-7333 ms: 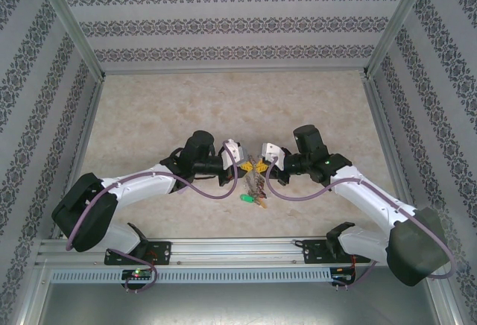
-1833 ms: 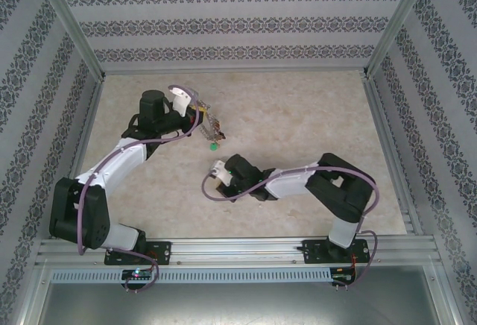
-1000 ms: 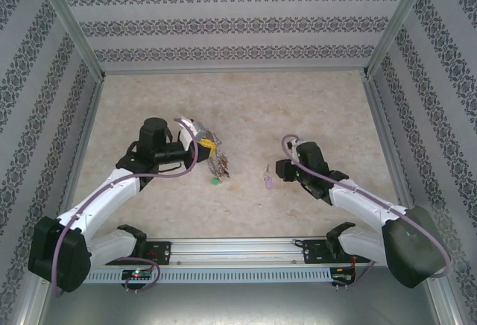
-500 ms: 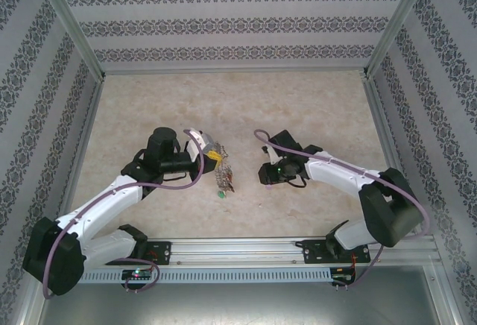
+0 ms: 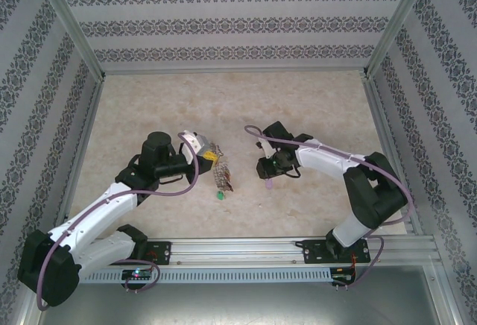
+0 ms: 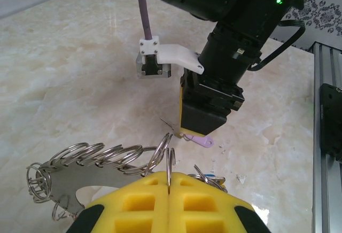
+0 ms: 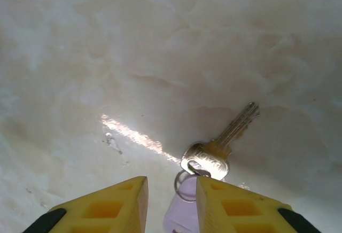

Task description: Put the keys on the keyring

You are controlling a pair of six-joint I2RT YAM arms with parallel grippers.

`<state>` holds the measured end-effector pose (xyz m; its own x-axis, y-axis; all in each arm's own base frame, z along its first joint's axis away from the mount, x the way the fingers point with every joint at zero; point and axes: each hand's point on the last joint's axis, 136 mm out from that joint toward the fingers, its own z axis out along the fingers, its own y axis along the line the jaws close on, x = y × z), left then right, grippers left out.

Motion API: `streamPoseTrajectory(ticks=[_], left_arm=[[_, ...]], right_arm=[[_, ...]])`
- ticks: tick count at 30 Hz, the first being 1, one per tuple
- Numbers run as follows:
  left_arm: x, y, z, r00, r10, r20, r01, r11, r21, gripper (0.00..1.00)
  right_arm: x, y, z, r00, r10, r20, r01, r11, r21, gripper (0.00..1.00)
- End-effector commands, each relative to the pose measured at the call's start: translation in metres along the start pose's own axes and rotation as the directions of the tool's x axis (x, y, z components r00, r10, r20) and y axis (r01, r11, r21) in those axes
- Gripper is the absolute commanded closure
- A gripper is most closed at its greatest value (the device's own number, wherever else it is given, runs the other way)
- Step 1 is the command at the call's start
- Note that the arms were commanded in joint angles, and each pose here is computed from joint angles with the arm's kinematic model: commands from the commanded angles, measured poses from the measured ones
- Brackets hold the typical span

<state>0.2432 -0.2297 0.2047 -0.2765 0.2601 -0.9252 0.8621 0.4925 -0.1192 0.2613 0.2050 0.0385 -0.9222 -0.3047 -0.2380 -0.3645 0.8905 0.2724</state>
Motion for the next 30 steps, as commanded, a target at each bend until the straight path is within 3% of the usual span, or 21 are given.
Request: streamPoseTrajectory(ticks=[1, 15, 30], left_arm=[[-0.010, -0.005, -0.003, 0.999, 0.037, 0.040, -0.037, 0.999, 0.001, 1.00], [-0.008, -0.003, -0.001, 0.999, 0.033, 0.030, -0.033, 0.999, 0.000, 1.00], [-0.006, -0.002, 0.001, 0.999, 0.026, 0.030, -0.026, 1.000, -0.004, 1.00]], right_arm=[[-0.007, 0.001, 0.005, 1.000, 0.012, -0.018, -0.013, 1.000, -0.026, 0.69], [-0.021, -0.008, 0.021, 0.997, 0.078, -0.015, -0.078, 0.997, -0.002, 0.71], [0.013, -0.031, 0.011, 0.973, 0.232, -0.018, -0.230, 0.972, 0.055, 0.70]])
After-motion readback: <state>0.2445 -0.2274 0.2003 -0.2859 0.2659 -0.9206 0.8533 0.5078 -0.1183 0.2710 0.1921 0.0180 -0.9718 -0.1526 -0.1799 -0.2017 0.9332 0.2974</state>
